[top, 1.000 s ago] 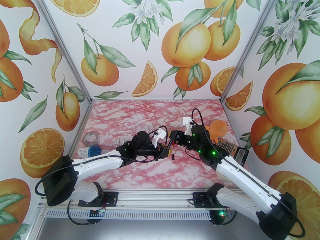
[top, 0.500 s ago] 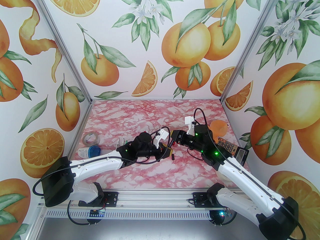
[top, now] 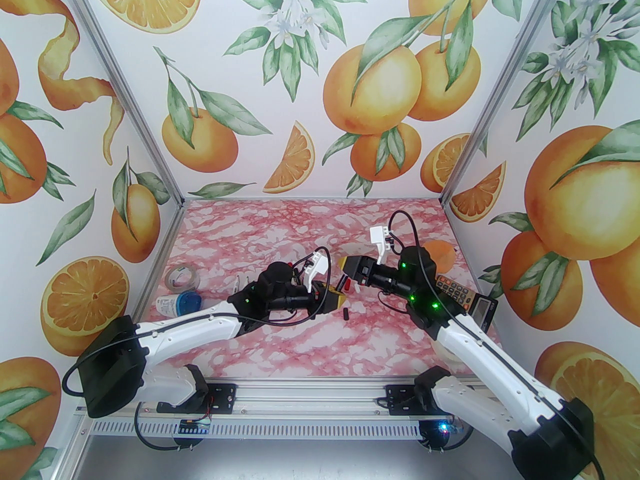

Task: Open the pen caps

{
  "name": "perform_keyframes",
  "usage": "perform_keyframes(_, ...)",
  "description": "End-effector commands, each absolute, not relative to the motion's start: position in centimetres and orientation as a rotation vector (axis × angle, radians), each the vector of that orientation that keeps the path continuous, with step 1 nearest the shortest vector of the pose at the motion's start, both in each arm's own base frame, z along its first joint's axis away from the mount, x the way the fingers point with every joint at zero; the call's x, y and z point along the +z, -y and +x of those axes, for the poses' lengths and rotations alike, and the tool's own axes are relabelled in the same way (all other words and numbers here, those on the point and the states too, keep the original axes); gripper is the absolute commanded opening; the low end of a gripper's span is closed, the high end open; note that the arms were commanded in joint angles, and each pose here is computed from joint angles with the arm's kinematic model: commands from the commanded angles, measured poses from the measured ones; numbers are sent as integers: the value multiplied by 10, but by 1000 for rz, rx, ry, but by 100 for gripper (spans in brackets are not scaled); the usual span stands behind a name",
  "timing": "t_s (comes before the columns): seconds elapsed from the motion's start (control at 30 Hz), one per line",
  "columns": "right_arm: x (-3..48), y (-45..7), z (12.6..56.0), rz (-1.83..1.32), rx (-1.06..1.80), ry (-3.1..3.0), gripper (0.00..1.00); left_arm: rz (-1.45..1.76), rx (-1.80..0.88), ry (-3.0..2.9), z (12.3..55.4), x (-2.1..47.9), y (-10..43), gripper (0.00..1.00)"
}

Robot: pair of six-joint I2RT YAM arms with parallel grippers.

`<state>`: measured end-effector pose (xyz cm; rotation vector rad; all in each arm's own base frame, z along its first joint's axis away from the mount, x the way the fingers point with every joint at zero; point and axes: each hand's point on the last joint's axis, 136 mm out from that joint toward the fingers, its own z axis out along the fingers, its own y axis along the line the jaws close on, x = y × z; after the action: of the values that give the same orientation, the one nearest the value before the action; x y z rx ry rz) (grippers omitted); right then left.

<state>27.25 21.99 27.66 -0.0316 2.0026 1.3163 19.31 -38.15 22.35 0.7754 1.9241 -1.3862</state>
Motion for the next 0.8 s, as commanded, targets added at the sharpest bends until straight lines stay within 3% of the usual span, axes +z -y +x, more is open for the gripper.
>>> perform_keyframes(0.0, 299, -164, 324, 230, 1053, -1875, 9, 850, -1337, -1998, 177, 206, 368, 0)
perform_keyframes(0.17, 283, -140, 335, 384, 878, -1947, 9, 874, -1186, -2026, 180, 200, 369, 0)
perform_keyframes(0.33, 274, -145, 332, 335, 876, -1994, 9, 837, -1179, -1994, 183, 207, 365, 0)
perform_keyframes(0.77, 179, -152, 265, 69, 568, -2331, 13, 624, -1025, -1997, 211, 221, 322, 0)
